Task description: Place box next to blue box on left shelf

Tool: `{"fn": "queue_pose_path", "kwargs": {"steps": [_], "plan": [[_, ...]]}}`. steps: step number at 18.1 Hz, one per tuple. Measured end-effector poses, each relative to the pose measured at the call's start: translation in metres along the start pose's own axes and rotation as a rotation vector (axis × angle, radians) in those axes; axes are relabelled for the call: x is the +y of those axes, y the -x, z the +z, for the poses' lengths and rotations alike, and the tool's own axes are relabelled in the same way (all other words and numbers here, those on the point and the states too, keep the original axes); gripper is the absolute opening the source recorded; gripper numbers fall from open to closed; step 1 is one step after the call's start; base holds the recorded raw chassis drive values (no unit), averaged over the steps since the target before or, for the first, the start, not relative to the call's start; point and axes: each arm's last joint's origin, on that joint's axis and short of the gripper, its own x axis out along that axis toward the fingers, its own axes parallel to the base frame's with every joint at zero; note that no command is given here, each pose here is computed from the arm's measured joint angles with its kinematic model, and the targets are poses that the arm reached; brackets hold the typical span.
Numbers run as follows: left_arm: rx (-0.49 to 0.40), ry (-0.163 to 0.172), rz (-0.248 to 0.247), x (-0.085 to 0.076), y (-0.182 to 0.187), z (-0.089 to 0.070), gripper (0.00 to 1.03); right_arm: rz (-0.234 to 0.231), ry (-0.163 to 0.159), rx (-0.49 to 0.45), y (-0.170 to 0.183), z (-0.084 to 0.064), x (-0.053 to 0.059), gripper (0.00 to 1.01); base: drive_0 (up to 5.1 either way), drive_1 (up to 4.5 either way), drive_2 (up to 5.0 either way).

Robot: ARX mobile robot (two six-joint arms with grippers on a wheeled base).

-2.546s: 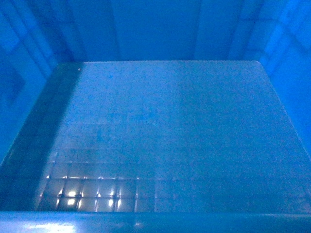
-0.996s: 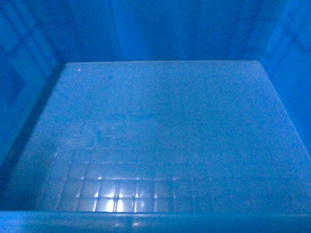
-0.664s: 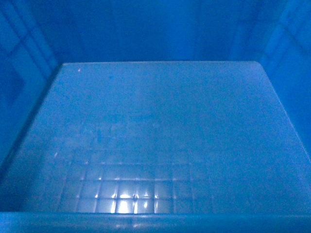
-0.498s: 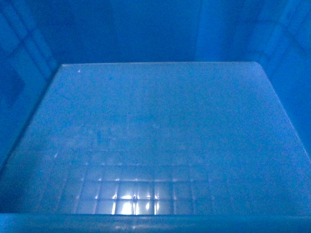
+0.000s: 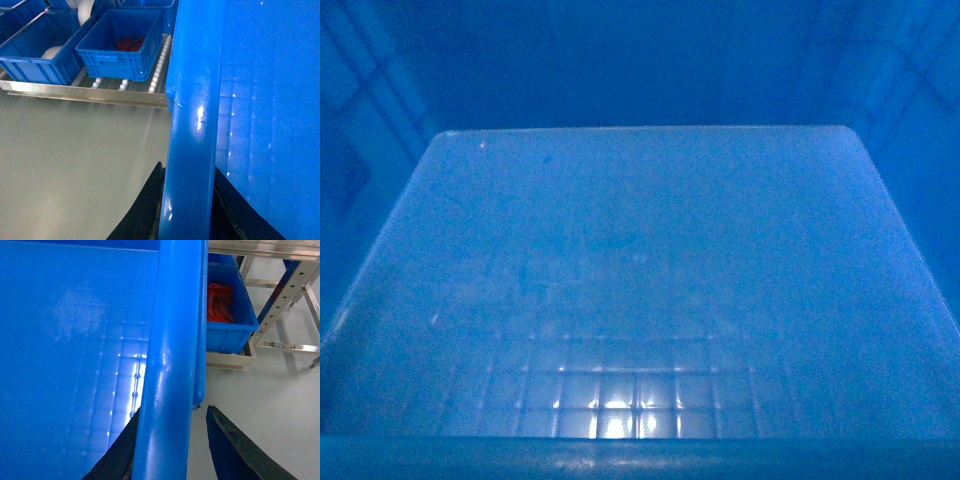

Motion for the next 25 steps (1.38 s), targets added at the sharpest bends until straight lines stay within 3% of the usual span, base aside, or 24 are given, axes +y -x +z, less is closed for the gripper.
{"fn": "queue_pose_path", "kwargs": {"steps": [14, 25], "plan": [[-0.003, 0.001, 0.002, 0.0007, 0.0005, 0.0003, 0.17, 0.003, 0.001, -0.003, 0.0004, 0.0002, 0.0009, 0.33, -5.0, 2.48, 2.5], [-0.002, 0.000, 0.002, 0.0007, 0.0003, 0.0002, 0.17, 0.003, 0.002, -0.003, 0.0004, 0.0002, 0.0009, 0.33, 0.0, 0.00, 0.0]]}}
